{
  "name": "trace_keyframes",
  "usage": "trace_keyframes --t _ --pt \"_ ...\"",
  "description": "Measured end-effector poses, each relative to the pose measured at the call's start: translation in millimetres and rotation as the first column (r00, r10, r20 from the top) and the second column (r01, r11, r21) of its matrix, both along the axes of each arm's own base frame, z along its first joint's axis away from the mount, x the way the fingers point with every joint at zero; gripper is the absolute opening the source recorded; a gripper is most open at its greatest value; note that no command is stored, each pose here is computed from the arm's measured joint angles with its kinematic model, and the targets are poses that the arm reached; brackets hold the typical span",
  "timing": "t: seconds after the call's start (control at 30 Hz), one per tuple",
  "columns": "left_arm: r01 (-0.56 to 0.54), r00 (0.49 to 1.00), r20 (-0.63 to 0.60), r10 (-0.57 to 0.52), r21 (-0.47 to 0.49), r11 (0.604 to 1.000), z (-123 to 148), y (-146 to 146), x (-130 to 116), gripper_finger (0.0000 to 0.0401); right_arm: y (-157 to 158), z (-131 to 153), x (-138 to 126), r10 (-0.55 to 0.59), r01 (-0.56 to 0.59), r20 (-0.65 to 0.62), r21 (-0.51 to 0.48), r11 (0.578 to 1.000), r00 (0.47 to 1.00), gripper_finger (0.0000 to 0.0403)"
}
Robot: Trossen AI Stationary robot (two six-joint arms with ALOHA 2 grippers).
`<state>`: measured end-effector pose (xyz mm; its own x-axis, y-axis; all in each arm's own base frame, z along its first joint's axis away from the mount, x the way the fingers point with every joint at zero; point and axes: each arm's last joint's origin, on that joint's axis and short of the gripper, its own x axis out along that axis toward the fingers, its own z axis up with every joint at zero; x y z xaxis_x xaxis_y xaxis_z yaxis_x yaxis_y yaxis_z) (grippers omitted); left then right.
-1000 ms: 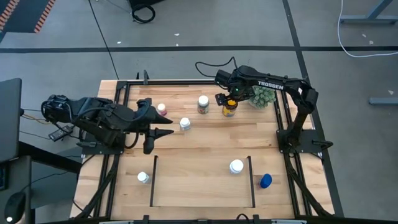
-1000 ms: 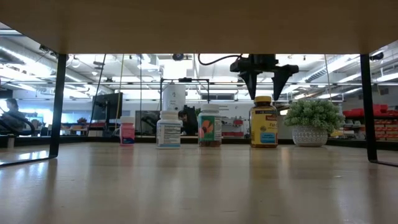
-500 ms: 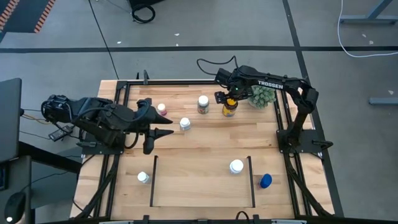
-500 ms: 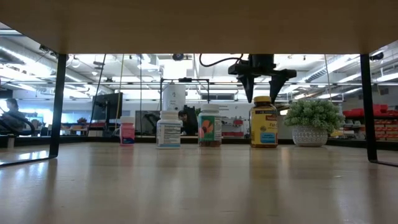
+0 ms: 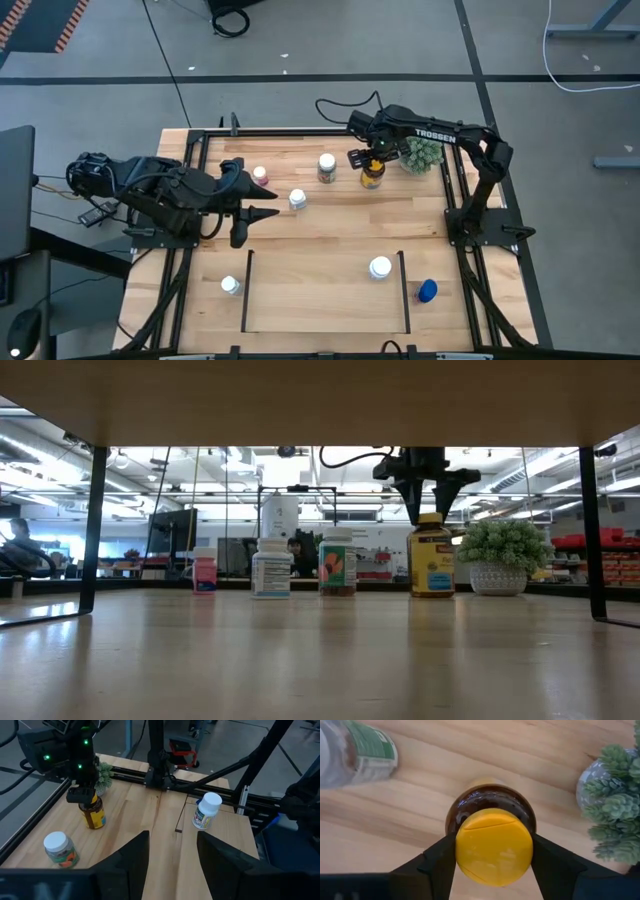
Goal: Pick and place medicine bottles onto shelf by color
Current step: Put the yellow medicine bottle on the shelf
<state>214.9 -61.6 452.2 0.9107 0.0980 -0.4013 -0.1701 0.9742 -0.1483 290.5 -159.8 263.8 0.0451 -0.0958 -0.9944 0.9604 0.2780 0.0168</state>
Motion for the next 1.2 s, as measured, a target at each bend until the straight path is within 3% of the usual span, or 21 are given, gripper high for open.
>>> trace_keyframes --t 0.23,0.47,0.67,0.93,1.2 --pt "0.000 1.000 0.000 0.000 0.000 1.000 0 0 0 0.0172 11 12 4 0.082 -0.083 0.014 0.073 0.994 0.996 0.0229" --pt "0.001 1.000 -0.001 -0.001 0.001 1.000 0 0 0 0.0172 49 70 20 0.234 -0.238 0.096 0.035 0.971 0.968 0.0231" --pt "0.001 1.000 -0.001 -0.001 0.003 1.000 0 0 0 0.0172 100 120 25 0.327 -0.331 0.196 -0.012 0.943 0.924 0.0230" --pt "0.001 1.000 -0.001 -0.001 0.004 1.000 0 0 0 0.0172 178 147 28 0.552 -0.559 0.302 -0.071 0.826 0.777 0.0230" --pt "0.000 1.000 -0.002 0.000 0.004 1.000 0 0 0 0.0172 234 160 24 0.683 -0.696 0.387 -0.133 0.706 0.619 0.0230"
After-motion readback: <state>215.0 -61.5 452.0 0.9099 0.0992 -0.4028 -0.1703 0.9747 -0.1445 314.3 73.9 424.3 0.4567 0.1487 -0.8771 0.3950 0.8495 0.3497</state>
